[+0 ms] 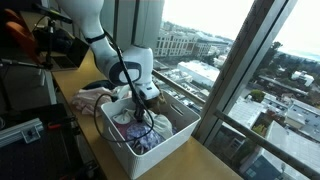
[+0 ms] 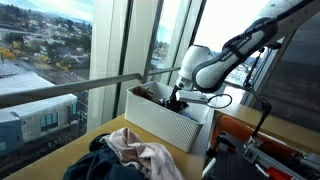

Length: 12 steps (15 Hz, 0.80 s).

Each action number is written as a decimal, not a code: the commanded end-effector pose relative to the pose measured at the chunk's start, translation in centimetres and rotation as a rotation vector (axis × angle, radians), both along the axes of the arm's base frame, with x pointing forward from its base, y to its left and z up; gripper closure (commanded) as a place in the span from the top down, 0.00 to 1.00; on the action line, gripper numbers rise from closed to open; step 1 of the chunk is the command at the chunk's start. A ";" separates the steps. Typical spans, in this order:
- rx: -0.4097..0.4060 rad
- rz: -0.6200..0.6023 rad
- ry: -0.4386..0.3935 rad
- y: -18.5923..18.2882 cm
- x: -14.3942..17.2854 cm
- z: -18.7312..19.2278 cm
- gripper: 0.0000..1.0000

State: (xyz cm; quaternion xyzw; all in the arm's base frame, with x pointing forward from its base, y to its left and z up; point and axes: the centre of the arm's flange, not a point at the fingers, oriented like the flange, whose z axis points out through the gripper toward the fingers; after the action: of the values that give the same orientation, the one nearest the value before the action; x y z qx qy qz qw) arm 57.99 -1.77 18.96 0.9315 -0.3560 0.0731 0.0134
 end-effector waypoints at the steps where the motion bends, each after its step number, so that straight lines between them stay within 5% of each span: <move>1: -0.002 0.029 -0.106 1.8 -0.1 9.1 0.01; 12: -0.077 0.265 -0.453 8.3 1.7 35.8 0.02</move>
State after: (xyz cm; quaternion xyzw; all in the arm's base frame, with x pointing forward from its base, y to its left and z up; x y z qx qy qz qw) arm 59.31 4.28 47.72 0.9310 -0.2594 0.2540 -0.0369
